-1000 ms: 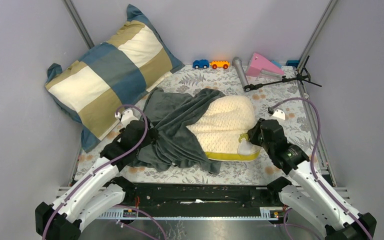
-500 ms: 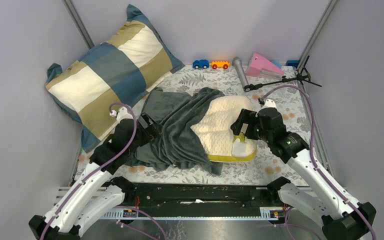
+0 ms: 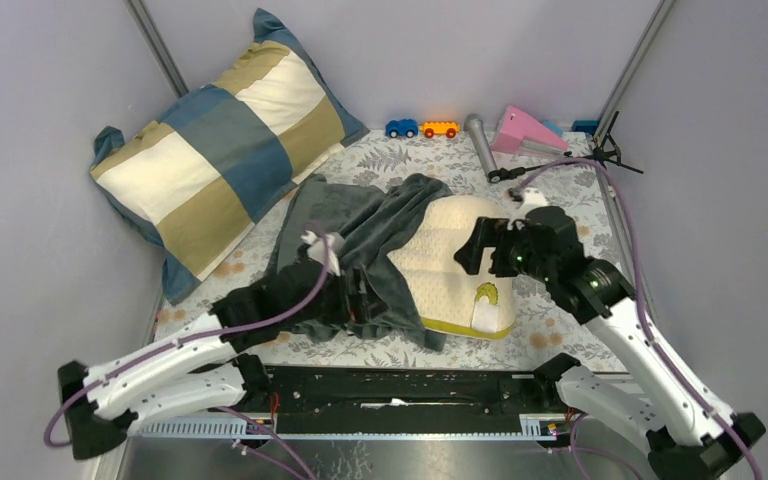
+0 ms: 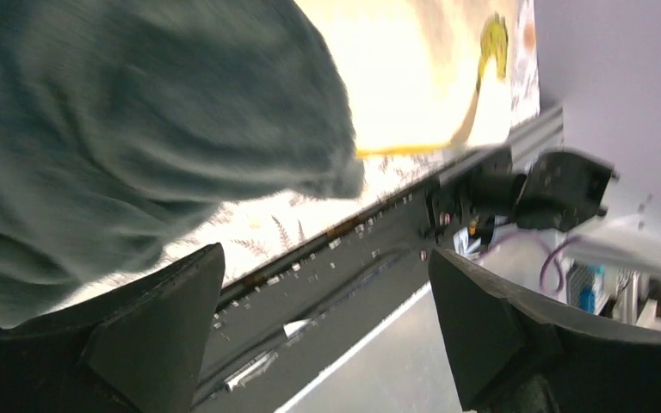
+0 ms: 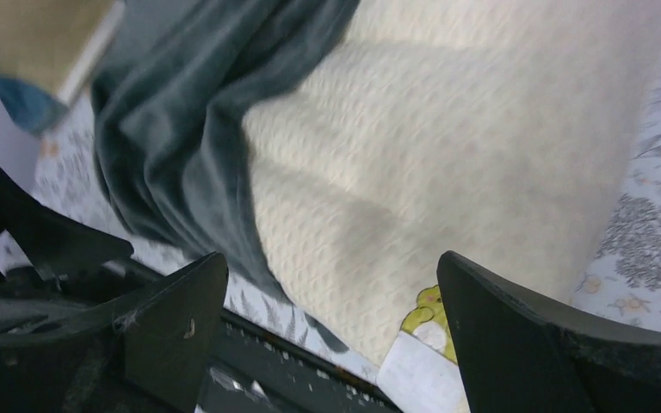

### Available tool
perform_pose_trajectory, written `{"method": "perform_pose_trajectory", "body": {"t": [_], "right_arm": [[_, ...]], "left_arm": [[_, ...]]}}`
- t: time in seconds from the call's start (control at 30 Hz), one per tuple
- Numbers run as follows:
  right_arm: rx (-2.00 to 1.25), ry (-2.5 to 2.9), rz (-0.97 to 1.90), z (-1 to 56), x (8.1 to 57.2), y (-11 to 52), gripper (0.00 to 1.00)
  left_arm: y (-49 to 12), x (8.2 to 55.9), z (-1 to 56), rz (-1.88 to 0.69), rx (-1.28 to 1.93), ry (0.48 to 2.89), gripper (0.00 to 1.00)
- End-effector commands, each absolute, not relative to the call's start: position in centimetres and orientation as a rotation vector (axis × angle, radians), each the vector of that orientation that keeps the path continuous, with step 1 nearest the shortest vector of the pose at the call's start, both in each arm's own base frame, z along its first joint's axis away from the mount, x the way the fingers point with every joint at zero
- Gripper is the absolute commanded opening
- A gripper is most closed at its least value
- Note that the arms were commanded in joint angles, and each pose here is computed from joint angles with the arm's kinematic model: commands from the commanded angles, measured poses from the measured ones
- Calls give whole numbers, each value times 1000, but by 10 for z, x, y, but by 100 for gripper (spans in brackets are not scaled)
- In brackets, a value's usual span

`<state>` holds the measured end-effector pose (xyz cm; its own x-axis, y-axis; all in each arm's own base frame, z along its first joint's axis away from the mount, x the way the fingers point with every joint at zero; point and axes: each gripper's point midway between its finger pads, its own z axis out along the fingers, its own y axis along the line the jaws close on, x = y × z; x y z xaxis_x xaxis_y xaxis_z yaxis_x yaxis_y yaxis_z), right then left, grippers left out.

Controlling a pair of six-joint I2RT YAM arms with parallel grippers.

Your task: Remove the pillowcase from the pillow

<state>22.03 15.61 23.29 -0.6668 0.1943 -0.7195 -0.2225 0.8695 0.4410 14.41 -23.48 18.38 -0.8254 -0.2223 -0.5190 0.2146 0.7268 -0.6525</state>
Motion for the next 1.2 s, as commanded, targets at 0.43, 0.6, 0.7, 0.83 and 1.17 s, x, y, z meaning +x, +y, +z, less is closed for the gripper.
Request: {"method": "perform_pose_trajectory", "body": {"t": [0.43, 0.6, 0.7, 0.83, 1.17], "right_arm": [[-490, 2609, 289, 90, 175, 183, 100], [-494, 2625, 425, 79, 169, 204, 68], [-494, 2591, 578, 84, 166, 223, 25], [-472, 2535, 652, 94, 168, 232, 0], [-451, 2486, 683, 105, 169, 232, 0]], "left_arm": [[-285, 127, 148, -976, -106, 2376, 99], [-265, 138, 129, -1005, -311, 2302, 99], [-258, 142, 121, -1043, -407, 2271, 99], [-255, 146, 123, -1111, -489, 2224, 95], [-233, 165, 111, -1105, -718, 2137, 72]]}}
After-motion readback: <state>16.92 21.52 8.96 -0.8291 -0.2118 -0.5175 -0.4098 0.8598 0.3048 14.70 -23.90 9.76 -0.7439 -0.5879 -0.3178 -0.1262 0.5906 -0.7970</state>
